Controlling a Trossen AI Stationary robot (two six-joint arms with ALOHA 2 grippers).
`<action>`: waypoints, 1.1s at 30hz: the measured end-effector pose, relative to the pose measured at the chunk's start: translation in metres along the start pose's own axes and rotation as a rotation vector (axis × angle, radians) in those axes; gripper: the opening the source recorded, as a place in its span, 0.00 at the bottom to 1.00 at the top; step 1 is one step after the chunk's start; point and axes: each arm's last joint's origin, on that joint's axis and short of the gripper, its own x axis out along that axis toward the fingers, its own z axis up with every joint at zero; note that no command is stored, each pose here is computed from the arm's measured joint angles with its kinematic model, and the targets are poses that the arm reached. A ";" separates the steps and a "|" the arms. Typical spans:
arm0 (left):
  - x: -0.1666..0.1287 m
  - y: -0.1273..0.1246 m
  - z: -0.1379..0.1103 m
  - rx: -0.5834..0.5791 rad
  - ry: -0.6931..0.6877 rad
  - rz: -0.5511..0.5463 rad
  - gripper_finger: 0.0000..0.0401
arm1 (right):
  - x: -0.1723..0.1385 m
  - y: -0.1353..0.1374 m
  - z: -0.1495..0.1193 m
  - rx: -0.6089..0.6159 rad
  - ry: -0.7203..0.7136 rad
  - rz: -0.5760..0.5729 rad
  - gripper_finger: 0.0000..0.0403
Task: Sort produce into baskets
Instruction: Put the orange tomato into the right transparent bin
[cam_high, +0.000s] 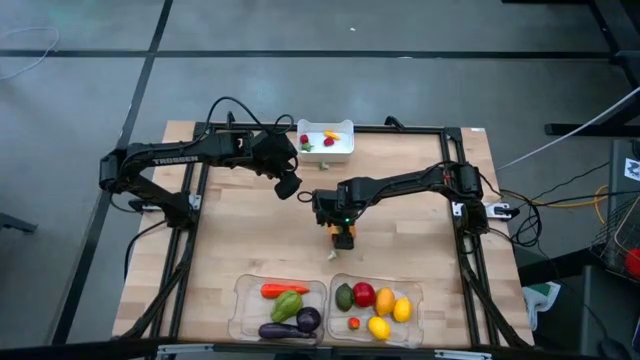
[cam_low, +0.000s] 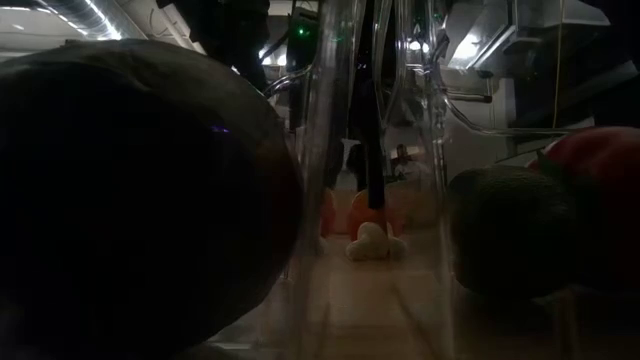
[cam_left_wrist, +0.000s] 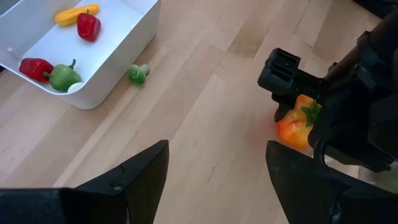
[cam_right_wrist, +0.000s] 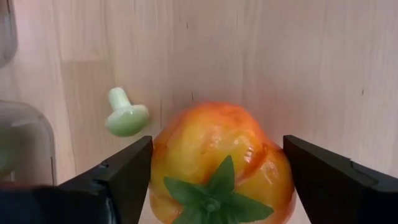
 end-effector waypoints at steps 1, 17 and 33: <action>0.000 0.000 0.000 0.000 0.000 0.000 0.66 | -0.001 0.000 0.000 0.001 0.006 0.000 0.81; 0.000 0.000 0.000 0.000 0.000 0.000 0.66 | -0.017 0.004 0.001 0.003 0.013 -0.001 0.81; 0.000 0.000 0.000 0.000 -0.001 0.000 0.66 | -0.066 0.036 -0.012 -0.015 -0.042 0.034 0.81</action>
